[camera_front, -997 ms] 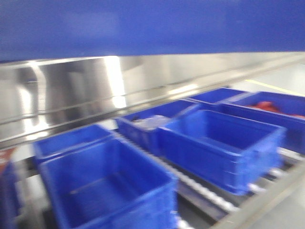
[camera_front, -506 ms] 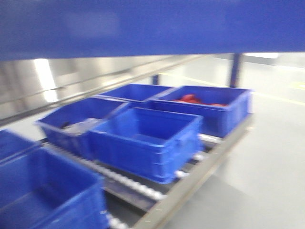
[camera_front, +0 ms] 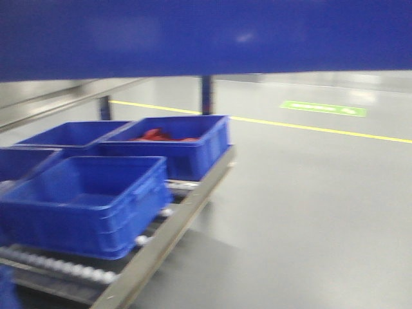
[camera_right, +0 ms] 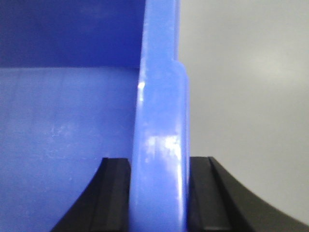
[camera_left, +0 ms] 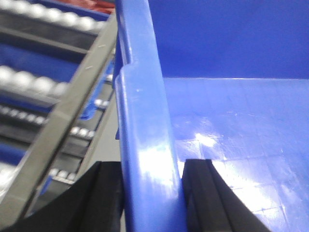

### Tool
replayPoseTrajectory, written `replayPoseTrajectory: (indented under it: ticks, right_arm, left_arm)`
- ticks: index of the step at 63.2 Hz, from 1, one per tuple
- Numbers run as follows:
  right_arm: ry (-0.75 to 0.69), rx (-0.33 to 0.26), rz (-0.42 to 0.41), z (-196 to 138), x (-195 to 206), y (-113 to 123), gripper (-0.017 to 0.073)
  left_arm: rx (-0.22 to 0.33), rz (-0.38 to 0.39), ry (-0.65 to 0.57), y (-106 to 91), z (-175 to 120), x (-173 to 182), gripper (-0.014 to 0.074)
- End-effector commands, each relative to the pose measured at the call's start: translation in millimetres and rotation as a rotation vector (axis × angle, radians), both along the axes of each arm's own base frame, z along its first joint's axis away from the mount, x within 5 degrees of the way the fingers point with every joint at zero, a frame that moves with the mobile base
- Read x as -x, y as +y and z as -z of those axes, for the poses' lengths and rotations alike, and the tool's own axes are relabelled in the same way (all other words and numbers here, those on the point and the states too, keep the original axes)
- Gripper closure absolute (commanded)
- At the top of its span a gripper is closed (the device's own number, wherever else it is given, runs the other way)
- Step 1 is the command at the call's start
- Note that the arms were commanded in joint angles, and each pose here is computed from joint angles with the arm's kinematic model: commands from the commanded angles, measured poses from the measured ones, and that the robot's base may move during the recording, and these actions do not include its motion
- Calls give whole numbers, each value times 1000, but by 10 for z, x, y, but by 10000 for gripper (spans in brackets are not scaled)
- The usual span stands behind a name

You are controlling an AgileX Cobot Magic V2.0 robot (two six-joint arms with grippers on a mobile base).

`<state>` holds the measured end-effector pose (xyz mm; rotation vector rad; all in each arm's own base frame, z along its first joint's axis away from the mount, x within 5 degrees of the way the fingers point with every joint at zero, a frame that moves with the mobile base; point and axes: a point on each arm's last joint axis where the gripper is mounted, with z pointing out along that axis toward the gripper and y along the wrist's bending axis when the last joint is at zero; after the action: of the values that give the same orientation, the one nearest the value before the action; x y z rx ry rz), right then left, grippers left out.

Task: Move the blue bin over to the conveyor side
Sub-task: 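Hold the blue bin with both grippers while turning away from the shelf, then carry the blue bin across the floor toward the grey conveyor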

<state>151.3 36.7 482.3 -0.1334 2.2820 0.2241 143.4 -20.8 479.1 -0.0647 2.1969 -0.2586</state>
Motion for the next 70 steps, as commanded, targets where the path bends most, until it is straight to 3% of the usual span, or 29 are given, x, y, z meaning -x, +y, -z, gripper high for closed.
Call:
replayPoseTrajectory:
  ticks: [1, 70]
  right_arm:
    - [-137, 33, 36, -135, 25, -72, 637]
    - [-137, 33, 36, -135, 25, -72, 637]
  left_arm:
    - [-32, -17, -124, 36, -131, 36, 612]
    - [-32, -17, -124, 36, -131, 36, 612]
